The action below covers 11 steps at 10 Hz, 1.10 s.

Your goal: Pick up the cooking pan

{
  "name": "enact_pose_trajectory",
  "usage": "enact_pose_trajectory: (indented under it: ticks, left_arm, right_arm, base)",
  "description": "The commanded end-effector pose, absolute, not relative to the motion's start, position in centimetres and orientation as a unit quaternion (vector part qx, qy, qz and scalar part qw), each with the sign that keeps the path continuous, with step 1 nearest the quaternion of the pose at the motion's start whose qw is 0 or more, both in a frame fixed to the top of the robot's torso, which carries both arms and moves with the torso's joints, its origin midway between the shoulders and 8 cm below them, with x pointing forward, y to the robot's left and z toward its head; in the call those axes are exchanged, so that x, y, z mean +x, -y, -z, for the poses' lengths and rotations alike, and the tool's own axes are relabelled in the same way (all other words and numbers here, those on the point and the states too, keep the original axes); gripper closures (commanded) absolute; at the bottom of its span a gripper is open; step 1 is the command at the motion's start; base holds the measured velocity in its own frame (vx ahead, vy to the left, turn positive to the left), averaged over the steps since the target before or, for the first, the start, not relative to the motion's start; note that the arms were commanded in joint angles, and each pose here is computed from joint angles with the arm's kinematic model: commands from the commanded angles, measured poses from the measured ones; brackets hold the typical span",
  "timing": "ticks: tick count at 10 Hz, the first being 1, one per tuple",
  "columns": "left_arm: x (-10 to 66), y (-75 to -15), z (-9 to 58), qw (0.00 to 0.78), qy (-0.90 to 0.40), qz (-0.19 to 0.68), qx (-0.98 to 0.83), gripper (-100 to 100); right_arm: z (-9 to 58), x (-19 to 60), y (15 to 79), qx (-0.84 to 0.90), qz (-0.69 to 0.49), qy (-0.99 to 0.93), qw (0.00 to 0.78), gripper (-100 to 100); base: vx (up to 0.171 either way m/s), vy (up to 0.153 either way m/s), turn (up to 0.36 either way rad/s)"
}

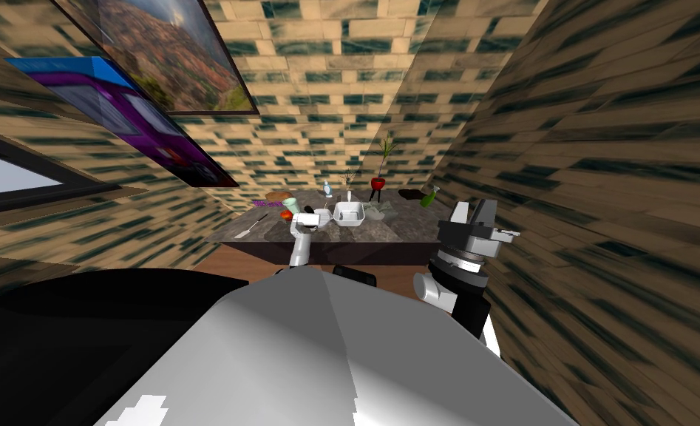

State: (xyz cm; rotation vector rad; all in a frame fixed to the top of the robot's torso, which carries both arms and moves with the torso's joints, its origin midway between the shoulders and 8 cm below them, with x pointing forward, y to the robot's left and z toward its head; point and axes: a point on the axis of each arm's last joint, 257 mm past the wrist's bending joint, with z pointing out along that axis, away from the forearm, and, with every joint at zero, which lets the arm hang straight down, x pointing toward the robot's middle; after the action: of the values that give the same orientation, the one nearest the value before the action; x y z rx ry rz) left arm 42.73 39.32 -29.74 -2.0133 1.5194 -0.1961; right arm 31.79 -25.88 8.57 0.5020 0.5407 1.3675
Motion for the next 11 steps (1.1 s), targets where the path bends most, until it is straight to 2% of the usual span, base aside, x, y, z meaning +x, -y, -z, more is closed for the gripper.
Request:
enact_pose_trajectory:
  ticks: [1,2,3,7,8,11]
  left_arm:
    - [42.7,-39.3,29.7,0.301,-0.573,0.074,-0.759,-100]
    - [42.6,-39.2,29.8,0.298,-0.573,0.073,-0.76,0]
    - [42.9,-39.3,30.6,0.299,-0.575,0.073,-0.758,-100]
    - [43.1,-39.4,31.6,0.298,-0.577,0.073,-0.757,-100]
    - [43.1,-39.4,31.6,0.298,-0.576,0.074,-0.757,100]
    - [43.1,-39.4,31.6,0.298,-0.576,0.073,-0.757,100]
  right_arm:
    - [-8.6,31.8,25.9,0.227,-0.617,-0.244,0.713,0]
    - [-8.6,31.8,25.9,0.227,-0.617,-0.244,0.713,0]
    - [-8.6,31.8,25.9,0.227,-0.617,-0.244,0.713,0]
    - [-8.6,31.8,25.9,0.227,-0.617,-0.244,0.713,0]
    - [-8.6,31.8,25.9,0.226,-0.617,-0.244,0.713,0]
    - [-8.6,31.8,25.9,0.226,-0.617,-0.244,0.713,0]
  base:
    - [0.014,-0.004,0.0]
    - [0.0,0.0,0.0]
    - [0.017,0.009,0.027]
    - [0.026,0.011,0.015]
    - [0.0,0.0,0.0]
    - [-0.002,-0.001,0.003]
